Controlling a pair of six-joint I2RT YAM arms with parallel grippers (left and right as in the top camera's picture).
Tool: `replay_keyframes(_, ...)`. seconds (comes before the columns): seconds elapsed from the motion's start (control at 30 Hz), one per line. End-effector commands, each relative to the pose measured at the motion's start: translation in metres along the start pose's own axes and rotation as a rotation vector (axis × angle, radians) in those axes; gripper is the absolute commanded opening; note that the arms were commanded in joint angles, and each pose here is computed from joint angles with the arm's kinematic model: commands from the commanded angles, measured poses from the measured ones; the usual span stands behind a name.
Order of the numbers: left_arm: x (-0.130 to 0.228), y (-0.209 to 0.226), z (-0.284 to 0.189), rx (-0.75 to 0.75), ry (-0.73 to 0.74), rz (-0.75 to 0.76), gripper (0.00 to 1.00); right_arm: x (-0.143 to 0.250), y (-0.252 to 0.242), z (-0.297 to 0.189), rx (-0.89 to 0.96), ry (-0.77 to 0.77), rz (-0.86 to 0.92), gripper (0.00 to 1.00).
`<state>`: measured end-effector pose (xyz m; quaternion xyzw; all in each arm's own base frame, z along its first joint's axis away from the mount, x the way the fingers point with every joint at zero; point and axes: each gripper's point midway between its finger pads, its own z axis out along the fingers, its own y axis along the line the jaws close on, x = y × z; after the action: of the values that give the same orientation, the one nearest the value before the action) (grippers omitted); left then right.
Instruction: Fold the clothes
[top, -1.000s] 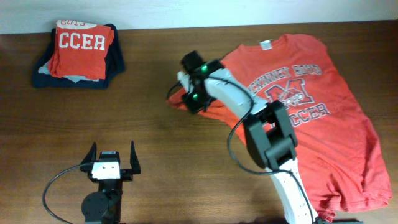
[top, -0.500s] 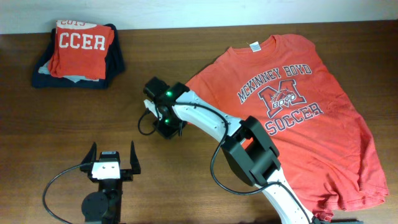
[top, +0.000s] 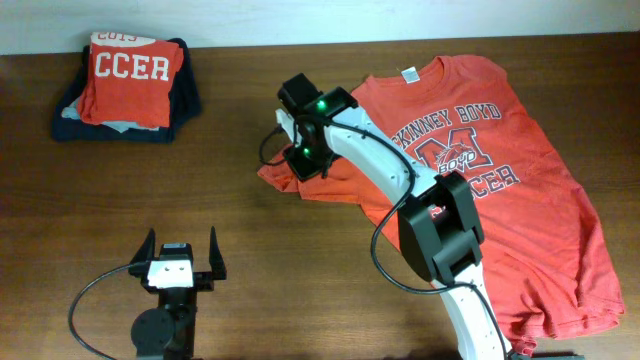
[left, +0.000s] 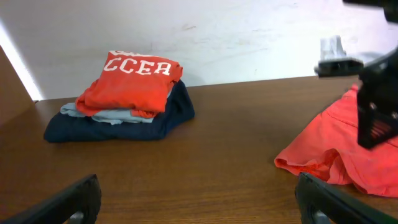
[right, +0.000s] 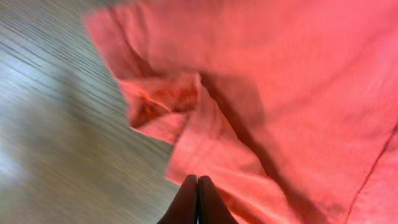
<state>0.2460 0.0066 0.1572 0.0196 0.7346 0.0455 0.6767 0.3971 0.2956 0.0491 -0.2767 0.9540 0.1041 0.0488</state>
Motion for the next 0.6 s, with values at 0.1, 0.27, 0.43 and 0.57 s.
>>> replay_keyframes(0.1,0.0,-0.002,0.0,0.007,-0.003,0.017,0.99,0.007,-0.003,0.007,0.028,0.011,0.031,0.04)
replay_keyframes(0.27,0.0,-0.002,0.0,0.007,-0.003,0.017,0.99,0.006,-0.009,0.007,0.066,0.005,0.057,0.04)
replay_keyframes(0.43,0.0,-0.002,0.0,0.007,-0.003,0.017,0.99,0.007,-0.022,0.008,0.137,0.005,0.087,0.04)
replay_keyframes(0.57,0.0,-0.002,0.0,0.007,-0.003,0.017,0.99,0.01,-0.023,0.017,0.137,0.023,0.115,0.04)
